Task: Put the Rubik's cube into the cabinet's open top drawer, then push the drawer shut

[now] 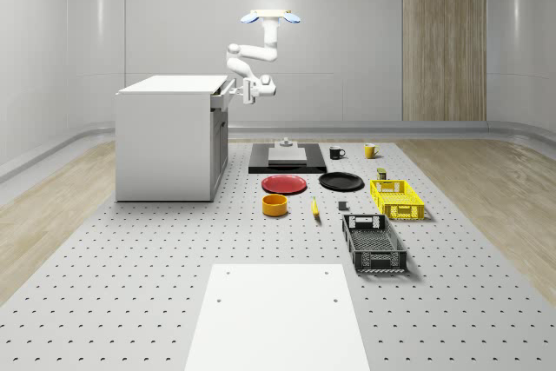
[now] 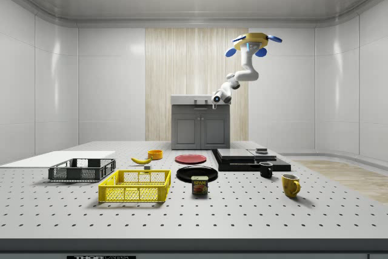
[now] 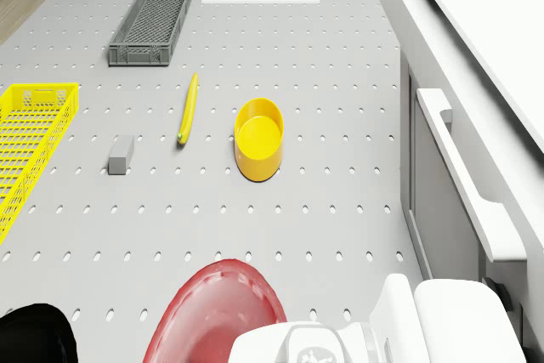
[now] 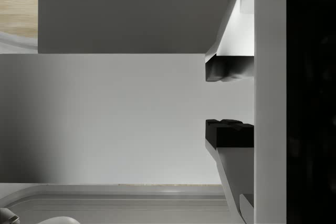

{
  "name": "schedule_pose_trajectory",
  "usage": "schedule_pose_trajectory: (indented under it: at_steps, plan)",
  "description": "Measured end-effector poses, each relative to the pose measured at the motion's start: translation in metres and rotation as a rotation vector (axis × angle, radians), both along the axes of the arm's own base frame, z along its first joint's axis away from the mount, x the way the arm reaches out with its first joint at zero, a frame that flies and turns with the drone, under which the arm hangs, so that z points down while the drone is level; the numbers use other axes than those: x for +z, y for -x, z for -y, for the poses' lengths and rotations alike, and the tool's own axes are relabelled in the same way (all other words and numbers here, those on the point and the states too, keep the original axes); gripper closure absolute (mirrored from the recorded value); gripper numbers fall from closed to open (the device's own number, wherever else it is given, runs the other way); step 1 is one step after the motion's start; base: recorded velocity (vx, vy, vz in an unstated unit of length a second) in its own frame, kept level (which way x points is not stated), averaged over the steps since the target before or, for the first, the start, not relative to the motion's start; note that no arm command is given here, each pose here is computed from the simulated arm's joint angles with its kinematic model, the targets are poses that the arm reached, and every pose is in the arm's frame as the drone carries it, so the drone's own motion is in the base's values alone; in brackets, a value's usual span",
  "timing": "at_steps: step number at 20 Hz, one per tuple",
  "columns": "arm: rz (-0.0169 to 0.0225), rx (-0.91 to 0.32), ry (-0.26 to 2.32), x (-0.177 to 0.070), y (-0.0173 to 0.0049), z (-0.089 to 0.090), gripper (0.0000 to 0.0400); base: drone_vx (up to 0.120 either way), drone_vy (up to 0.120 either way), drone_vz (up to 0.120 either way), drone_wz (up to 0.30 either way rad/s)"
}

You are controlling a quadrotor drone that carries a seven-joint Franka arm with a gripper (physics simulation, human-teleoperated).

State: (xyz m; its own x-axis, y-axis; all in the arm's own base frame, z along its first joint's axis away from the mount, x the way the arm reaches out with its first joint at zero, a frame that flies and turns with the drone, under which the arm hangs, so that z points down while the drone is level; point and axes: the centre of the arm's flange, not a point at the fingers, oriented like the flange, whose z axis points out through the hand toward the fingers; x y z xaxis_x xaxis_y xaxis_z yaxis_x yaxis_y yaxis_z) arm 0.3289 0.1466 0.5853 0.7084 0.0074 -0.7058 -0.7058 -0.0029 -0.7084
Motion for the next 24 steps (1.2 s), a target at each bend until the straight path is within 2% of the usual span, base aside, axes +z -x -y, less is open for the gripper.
schedule_pose_trajectory:
  at_steps: [5, 10, 24]
  plan:
    - [-0.0001, 0.005, -0.001, 0.0015, -0.0027, -0.0055, 0.0295, 0.0, 0.104, 0.0, 0.0]
    - [-0.0009, 0.008, -0.002, 0.0028, -0.0039, -0.0082, 0.0295, 0.0, 0.12, 0.0, 0.0]
    - [-0.0016, 0.012, -0.003, 0.0033, -0.0045, -0.0109, 0.0295, 0.0, 0.003, 0.0, 0.0]
